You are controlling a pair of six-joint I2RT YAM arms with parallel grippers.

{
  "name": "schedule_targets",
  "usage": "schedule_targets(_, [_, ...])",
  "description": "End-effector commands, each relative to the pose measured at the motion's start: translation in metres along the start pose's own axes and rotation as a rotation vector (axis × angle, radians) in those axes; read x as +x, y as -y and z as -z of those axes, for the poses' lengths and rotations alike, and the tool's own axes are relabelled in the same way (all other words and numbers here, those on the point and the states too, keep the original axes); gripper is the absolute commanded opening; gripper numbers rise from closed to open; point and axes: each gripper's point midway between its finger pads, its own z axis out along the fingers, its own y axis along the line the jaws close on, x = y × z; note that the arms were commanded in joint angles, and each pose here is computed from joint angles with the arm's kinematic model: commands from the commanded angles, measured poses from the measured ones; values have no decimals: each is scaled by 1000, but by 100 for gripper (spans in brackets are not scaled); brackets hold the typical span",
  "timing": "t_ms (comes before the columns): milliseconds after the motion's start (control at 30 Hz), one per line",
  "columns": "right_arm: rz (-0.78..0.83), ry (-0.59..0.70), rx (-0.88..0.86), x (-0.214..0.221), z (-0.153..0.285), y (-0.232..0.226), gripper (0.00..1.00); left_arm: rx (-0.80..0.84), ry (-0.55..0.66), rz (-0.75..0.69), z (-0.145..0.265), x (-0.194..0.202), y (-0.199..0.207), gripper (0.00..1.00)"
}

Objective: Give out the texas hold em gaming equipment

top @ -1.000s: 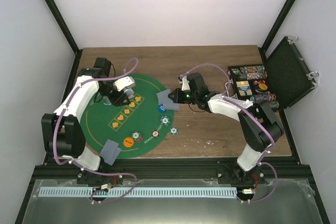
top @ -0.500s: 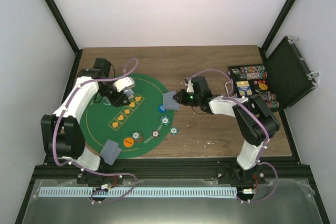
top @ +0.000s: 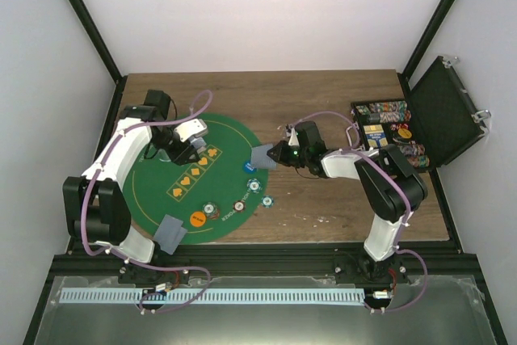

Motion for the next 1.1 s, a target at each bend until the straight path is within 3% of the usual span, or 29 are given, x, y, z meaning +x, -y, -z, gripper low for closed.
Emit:
schedule_targets(0, [-19,21,7,-5,1,6,15,1,22,-11,3,-4,1,52])
schedule_targets(433, [-7,38,57,-2,12,13,31,0,17,-14,4,-3,1,52])
schedule_targets(633, [8,64,91,-8,18,15,46,1,17,-15,5,-3,2,52])
schedule_targets(800, [73,98,84,-20,27,3,53,12,12,-15,6,-3,4,52])
schedule_targets(900, [235,95,-50,-31,34,-38,60,29,-8,-1,6,-4,6,52])
schedule_targets(1067, [456,-153,-615,-14,54,-152,60,85,-32,-75,6,-16,33,52])
